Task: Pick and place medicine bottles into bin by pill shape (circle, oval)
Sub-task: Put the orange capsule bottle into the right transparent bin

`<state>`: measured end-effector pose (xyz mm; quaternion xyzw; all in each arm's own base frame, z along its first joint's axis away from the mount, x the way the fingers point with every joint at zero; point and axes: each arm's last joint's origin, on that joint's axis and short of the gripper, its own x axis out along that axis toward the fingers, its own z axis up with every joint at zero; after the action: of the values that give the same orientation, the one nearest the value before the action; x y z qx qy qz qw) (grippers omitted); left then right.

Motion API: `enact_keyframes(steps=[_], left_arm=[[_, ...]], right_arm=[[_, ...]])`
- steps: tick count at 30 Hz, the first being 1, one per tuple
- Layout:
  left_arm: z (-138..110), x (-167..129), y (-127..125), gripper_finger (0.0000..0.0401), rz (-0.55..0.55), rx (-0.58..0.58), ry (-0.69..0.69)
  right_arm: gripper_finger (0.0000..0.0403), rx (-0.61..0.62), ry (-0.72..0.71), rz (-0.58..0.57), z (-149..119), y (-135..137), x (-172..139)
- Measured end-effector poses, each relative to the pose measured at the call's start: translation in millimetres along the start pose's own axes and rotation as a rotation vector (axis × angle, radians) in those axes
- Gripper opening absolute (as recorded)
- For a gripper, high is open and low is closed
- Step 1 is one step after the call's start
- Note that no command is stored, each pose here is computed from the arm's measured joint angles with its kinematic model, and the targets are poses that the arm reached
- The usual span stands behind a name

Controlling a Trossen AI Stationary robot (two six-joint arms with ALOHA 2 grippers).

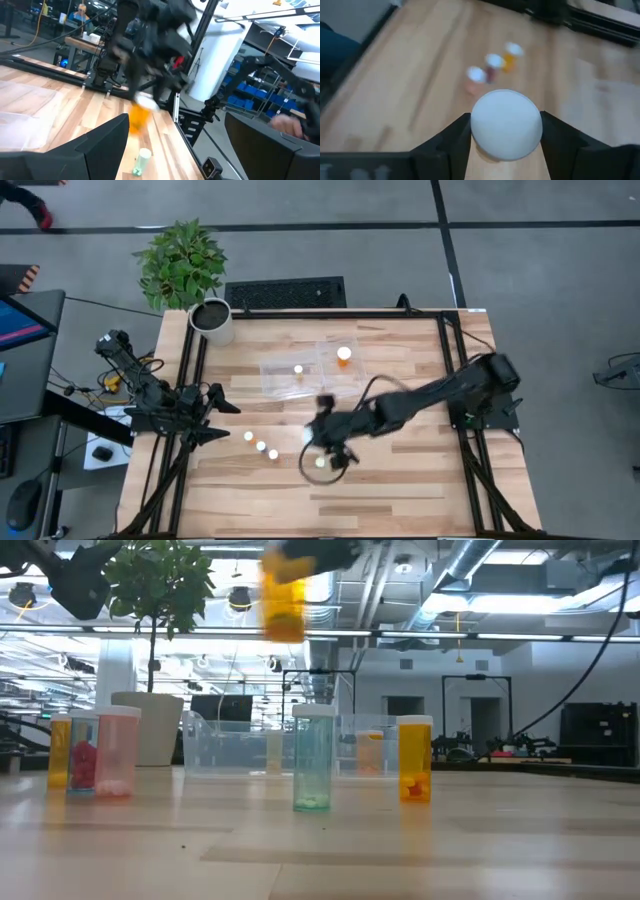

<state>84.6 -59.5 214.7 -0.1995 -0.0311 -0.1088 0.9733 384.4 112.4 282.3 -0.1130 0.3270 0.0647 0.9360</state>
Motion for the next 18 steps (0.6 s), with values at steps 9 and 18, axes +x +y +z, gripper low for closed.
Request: enact_keyframes(steps=[9, 18], left_arm=[[-0.1, 0.0, 0.0, 0.0322, 0.000, 0.007, 0.001], [-1.3, 0.0, 0.4, 0.0322, 0.004, 0.008, 0.012]], right_arm=[[0.0216, 0.105, -0.035, -0.164, -5.8, -73.0, -99.4], [0.0219, 0.351, -0.130, -0.354, -102.1, -120.2, -107.2]])
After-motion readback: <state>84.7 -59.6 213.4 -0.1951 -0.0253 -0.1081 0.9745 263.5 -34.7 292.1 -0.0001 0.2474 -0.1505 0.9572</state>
